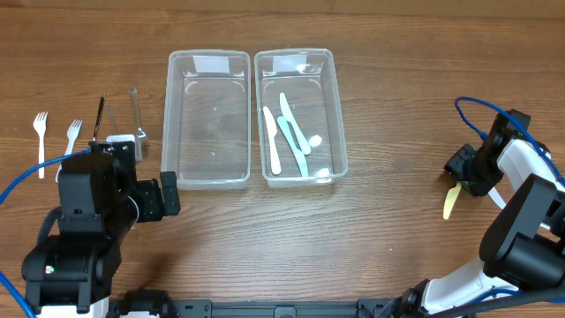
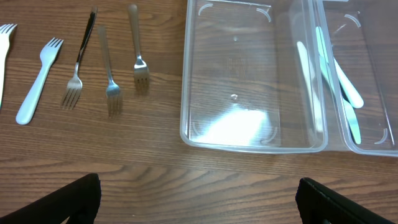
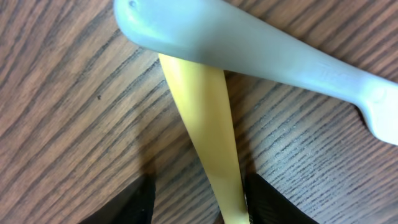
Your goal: Pack container
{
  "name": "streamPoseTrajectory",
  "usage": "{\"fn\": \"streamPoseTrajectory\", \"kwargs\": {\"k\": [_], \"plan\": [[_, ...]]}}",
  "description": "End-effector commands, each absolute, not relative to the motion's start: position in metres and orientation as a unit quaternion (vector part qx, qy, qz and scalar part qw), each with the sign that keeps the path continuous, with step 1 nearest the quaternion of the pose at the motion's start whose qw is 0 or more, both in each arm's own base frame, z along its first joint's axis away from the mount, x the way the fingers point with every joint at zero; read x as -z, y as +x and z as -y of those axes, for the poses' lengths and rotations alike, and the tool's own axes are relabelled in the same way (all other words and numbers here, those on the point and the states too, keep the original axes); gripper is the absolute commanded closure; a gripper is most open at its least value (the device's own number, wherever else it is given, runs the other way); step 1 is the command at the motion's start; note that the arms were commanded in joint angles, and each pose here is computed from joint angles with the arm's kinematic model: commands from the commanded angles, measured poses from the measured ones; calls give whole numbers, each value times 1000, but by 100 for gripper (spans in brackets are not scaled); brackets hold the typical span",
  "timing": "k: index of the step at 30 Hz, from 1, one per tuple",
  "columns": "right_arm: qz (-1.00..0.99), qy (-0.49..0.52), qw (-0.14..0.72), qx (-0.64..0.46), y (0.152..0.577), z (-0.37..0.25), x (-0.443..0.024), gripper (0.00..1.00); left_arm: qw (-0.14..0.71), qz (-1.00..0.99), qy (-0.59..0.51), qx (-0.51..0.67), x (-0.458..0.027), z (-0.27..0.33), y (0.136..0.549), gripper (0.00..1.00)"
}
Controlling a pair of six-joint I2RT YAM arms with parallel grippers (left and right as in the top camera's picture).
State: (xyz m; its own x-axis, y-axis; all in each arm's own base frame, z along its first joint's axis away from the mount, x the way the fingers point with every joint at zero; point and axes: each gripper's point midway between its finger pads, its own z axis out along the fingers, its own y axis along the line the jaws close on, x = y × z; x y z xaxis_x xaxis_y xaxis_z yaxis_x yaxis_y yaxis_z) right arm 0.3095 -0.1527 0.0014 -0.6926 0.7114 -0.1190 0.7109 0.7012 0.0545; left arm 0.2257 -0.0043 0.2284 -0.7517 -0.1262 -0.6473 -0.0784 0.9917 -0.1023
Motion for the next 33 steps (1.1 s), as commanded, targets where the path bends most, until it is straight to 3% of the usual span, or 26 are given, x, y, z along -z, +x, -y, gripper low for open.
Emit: {"fn": "streamPoseTrajectory", "kwargs": {"k": [1, 8, 21, 26, 33], "plan": [[-919, 388, 64, -3, 309, 153, 3, 56, 358, -931, -59, 45, -237, 6, 226, 0], [-915, 399, 66, -4, 310, 153, 3, 73, 357, -931, -59, 45, -237, 6, 226, 0], [-912, 404, 65, -4, 310, 153, 3, 84, 354, -932, -60, 45, -236, 6, 225, 0], [-913, 403, 64, -5, 310, 151, 3, 96, 354, -932, -60, 45, -236, 6, 225, 0], [-954, 293, 69, -11, 341, 98, -14, 96, 354, -932, -60, 45, -236, 6, 225, 0]]}}
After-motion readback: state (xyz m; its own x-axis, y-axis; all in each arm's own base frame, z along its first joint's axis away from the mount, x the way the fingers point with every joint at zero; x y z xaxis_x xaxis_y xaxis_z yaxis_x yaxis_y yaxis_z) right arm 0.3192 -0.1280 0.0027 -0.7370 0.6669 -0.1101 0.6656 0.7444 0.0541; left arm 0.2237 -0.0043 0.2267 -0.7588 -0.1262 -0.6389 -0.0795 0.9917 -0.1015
